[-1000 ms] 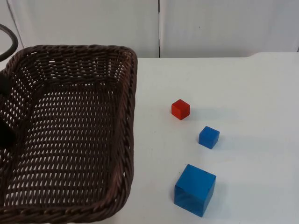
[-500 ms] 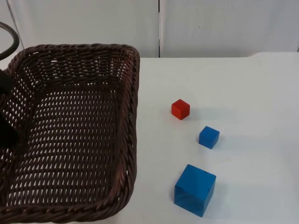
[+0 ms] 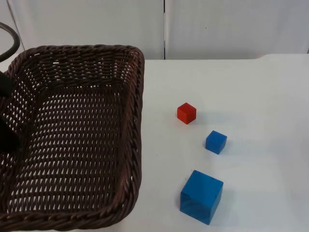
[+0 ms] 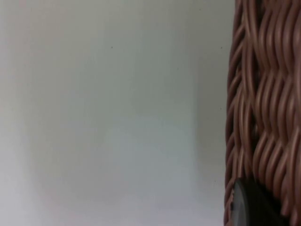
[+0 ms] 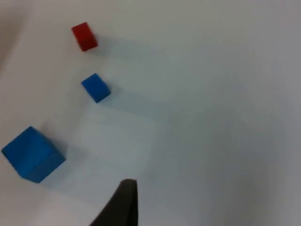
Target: Pick up the basket with the left hand and place the largest block into the basket with the right hand.
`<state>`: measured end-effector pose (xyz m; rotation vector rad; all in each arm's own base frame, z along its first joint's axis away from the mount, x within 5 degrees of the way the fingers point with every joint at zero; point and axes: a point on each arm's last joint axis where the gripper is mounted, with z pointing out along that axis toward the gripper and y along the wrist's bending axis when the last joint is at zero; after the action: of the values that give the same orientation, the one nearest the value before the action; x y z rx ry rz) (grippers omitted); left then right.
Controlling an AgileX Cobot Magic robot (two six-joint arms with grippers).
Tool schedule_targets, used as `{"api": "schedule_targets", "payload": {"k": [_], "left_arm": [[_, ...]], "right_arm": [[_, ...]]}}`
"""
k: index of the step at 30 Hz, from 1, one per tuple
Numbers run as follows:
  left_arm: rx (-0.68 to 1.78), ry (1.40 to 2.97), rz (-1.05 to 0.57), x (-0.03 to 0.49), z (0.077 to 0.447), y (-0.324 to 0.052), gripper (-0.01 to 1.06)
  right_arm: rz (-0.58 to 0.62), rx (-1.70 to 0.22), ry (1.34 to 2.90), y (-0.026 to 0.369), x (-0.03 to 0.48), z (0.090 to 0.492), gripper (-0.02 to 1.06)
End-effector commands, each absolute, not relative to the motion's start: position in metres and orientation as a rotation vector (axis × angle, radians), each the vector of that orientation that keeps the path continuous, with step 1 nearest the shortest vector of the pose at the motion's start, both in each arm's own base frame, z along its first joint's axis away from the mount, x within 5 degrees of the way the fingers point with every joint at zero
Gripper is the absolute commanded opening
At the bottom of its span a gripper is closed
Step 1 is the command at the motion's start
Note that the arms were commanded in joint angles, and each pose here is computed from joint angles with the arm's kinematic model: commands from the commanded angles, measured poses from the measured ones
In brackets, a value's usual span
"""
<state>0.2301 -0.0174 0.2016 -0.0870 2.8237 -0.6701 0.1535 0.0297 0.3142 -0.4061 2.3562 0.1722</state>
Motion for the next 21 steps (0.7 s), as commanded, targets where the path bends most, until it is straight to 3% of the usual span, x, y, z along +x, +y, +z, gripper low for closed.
{"api": "schedule_targets", "payload": {"k": [1, 9, 18, 21], "left_arm": [[-0.107, 2.796, -0.703, 0.230, 0.207, -0.019, 0.00], [-0.107, 2.796, -0.703, 0.230, 0.207, -0.019, 0.00], [-0.107, 2.796, -0.703, 0.230, 0.207, -0.019, 0.00], [-0.107, 2.796, -0.703, 0.230, 0.207, -0.019, 0.00]], "right_arm": [[0.210, -0.451, 2.336, 0.034, 0.160, 0.315, 1.05], [0.288, -0.525, 2.388, 0.041, 0.177, 0.301, 1.05], [0.359, -0.793, 2.402, 0.079, 0.183, 0.283, 1.05], [0.391, -0.963, 2.375, 0.108, 0.182, 0.273, 1.05]]}}
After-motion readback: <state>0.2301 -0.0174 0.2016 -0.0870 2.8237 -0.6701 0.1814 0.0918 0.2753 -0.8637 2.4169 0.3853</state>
